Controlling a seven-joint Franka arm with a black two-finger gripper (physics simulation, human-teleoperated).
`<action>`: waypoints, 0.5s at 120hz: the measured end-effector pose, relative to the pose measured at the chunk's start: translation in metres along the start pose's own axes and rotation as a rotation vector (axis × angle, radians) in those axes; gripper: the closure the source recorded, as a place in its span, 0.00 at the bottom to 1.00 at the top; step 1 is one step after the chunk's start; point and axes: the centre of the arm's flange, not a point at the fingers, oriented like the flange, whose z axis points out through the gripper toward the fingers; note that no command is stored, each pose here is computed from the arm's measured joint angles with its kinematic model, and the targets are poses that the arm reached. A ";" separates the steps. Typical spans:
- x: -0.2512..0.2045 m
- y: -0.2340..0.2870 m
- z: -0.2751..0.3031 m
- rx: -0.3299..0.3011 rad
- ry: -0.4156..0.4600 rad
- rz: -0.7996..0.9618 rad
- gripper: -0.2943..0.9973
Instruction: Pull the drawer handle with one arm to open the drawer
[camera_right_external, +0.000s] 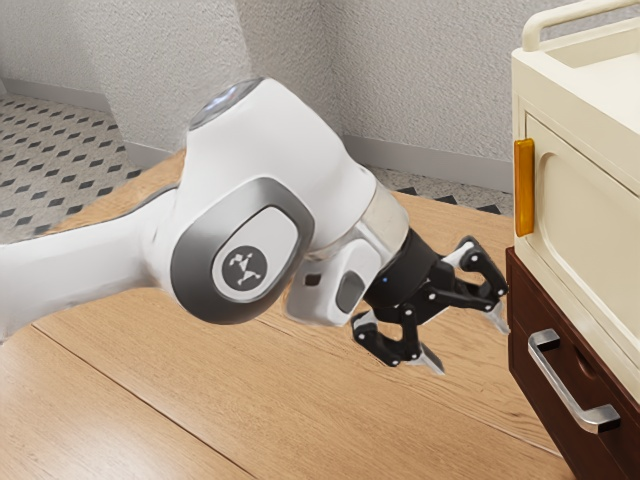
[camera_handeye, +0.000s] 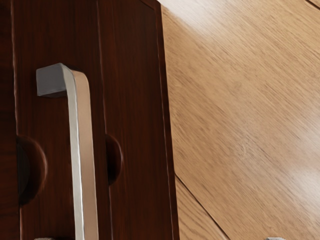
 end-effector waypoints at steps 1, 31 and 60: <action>0.000 -0.001 0.001 0.003 0.000 0.001 0.42; 0.002 -0.012 0.027 0.062 0.002 -0.002 0.58; 0.012 -0.017 0.052 0.084 0.043 -0.023 0.63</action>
